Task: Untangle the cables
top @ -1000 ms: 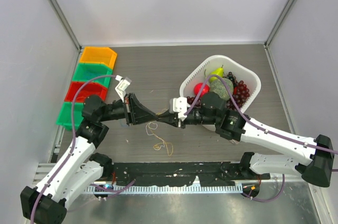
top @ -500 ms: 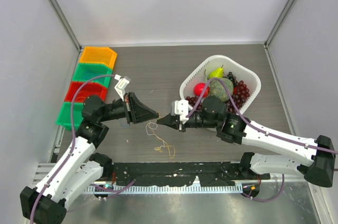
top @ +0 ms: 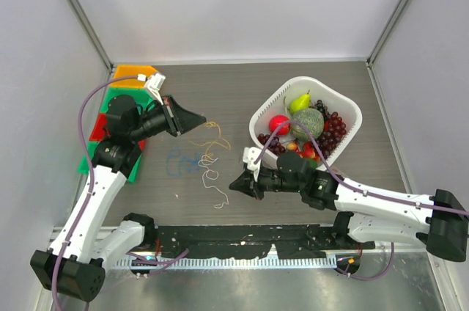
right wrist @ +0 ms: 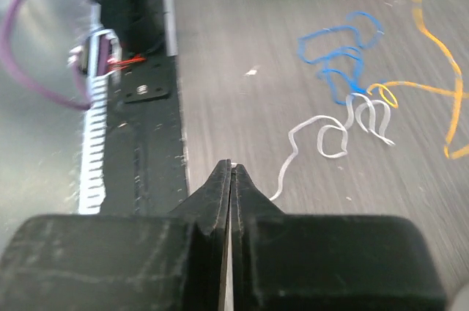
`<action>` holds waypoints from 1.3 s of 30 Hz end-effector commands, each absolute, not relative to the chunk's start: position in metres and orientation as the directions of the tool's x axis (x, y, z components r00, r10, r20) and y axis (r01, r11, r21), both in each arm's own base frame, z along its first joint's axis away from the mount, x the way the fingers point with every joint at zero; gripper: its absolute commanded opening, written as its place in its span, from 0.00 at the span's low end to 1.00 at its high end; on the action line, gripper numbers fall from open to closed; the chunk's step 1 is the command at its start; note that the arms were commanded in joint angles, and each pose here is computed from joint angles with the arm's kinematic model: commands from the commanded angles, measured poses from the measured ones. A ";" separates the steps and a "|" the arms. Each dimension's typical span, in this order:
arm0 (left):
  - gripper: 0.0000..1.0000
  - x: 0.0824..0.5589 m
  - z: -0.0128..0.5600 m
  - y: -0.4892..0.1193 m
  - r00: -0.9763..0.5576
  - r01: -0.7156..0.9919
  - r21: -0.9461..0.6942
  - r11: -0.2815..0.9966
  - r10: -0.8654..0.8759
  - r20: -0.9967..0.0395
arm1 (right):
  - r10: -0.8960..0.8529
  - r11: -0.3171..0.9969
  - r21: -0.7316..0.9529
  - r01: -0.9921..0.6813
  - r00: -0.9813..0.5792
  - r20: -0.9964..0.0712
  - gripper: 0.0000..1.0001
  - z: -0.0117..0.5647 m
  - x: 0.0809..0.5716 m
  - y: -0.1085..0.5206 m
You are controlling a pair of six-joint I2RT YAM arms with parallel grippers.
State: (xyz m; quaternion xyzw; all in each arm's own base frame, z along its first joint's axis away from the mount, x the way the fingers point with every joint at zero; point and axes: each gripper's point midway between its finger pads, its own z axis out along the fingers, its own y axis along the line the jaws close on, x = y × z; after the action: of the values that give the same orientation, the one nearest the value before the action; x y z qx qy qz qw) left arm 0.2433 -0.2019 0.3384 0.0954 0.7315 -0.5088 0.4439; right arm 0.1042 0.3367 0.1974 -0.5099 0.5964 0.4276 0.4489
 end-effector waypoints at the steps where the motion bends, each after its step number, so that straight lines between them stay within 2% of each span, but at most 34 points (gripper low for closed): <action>1: 0.00 0.241 0.335 -0.197 -0.595 0.582 -0.641 0.500 -0.276 -0.755 | -0.057 0.451 0.123 -0.884 -0.166 -0.984 0.12 0.253 0.172 0.340; 2: 0.00 0.240 0.336 -0.196 -0.591 0.582 -0.640 0.502 -0.280 -0.757 | -0.051 0.551 0.166 -0.818 -0.231 -0.972 0.21 0.248 0.193 0.335; 3: 0.00 0.239 0.338 -0.195 -0.589 0.579 -0.640 0.506 -0.284 -0.757 | -0.015 0.569 0.189 -0.800 -0.240 -0.971 0.29 0.264 0.201 0.336; 4: 0.00 0.238 0.338 -0.195 -0.593 0.574 -0.644 0.507 -0.285 -0.753 | 0.025 0.604 0.249 -0.757 -0.294 -0.955 0.45 0.264 0.214 0.333; 6: 0.00 0.237 0.340 -0.194 -0.600 0.568 -0.648 0.507 -0.283 -0.748 | 0.073 0.572 0.307 -0.760 -0.325 -0.943 0.55 0.275 0.224 0.336; 8: 0.00 0.236 0.339 -0.194 -0.609 0.557 -0.656 0.510 -0.286 -0.740 | 0.101 0.584 0.330 -0.742 -0.337 -0.936 0.58 0.284 0.238 0.336; 10: 0.00 0.234 0.338 -0.194 -0.621 0.548 -0.669 0.503 -0.292 -0.727 | 0.108 0.574 0.312 -0.757 -0.308 -0.945 0.59 0.305 0.244 0.343; 14: 0.00 0.231 0.336 -0.196 -0.648 0.535 -0.691 0.486 -0.289 -0.705 | 0.078 0.510 0.277 -0.815 -0.277 -0.958 0.52 0.321 0.243 0.363; 18: 0.00 0.227 0.335 -0.197 -0.646 0.544 -0.689 0.480 -0.284 -0.708 | 0.094 0.522 0.344 -0.780 -0.349 -0.932 0.51 0.319 0.262 0.364; 23: 0.00 0.223 0.336 -0.196 -0.644 0.551 -0.683 0.479 -0.276 -0.713 | 0.108 0.379 0.446 -0.811 -0.440 -0.892 0.50 0.320 0.247 0.378; 31: 0.00 0.219 0.339 -0.200 -0.649 0.572 -0.690 0.443 -0.271 -0.711 | 0.117 0.305 0.503 -0.809 -0.493 -0.862 0.38 0.316 0.243 0.387; 34: 0.00 0.217 0.338 -0.199 -0.646 0.576 -0.686 0.445 -0.265 -0.715 | 0.119 0.245 0.533 -0.810 -0.520 -0.846 0.37 0.317 0.237 0.390; 39: 0.00 0.216 0.340 -0.199 -0.644 0.581 -0.684 0.441 -0.264 -0.718 | 0.085 0.246 0.547 -0.801 -0.544 -0.835 0.38 0.305 0.234 0.391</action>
State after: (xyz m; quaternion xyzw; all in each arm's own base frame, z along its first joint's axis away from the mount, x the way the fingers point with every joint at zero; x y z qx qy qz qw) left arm 0.2213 -0.1991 0.3250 0.0866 0.7620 -0.5083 0.3919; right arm 0.2411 0.3878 0.2899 -0.2523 0.7058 0.5289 0.3981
